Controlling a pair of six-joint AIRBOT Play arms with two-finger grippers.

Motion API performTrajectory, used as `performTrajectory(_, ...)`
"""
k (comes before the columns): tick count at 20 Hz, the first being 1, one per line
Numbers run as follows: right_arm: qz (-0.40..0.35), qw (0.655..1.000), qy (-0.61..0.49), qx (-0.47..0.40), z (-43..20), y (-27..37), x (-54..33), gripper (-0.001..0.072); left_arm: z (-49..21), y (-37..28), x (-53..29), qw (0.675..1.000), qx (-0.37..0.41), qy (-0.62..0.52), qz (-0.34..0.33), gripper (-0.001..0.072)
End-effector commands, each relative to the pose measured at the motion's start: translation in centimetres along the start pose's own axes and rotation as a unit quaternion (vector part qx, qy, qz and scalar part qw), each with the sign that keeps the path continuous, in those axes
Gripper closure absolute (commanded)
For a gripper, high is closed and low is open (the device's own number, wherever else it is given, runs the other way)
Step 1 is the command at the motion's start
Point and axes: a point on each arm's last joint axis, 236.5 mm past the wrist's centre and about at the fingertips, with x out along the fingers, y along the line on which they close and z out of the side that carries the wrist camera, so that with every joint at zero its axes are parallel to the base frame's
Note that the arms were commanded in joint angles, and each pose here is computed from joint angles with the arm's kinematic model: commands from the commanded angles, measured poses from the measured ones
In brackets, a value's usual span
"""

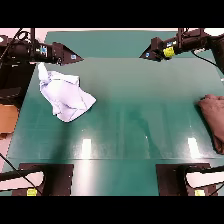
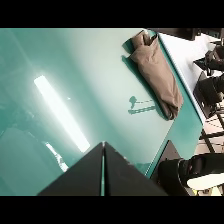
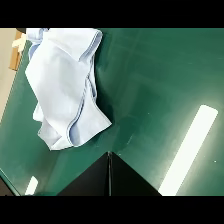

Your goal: Fold the shirts.

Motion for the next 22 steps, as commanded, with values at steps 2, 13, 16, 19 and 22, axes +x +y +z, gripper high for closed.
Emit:
performTrajectory(2,0.000,1.000,0.000,0.000,0.0,0.0,0.0,0.0692,0.1,0.0,0.0,1.000,0.000,-0.001,0.000,0.0686)
performTrajectory(13,0.000,1.000,0.006,0.002,-0.2,-0.1,-0.1,0.0692,3.6,2.5,-1.7,0.996,-0.023,-0.077,0.036,0.0416)
performTrajectory(16,-0.003,0.999,0.036,0.009,-1.6,-0.9,-0.8,0.0667,1.0,11.9,-6.9,0.970,-0.127,-0.054,0.198,0.0020)
performTrajectory(19,-0.014,0.999,0.035,0.039,-1.4,-2.8,-2.2,0.0132,-2.8,20.0,-13.4,0.926,-0.205,-0.057,0.311,0.0019)
performTrajectory(22,-0.028,0.998,0.016,0.057,-0.5,-5.1,-3.9,0.0133,-8.1,25.0,-16.9,0.893,-0.290,-0.060,0.338,0.0019)
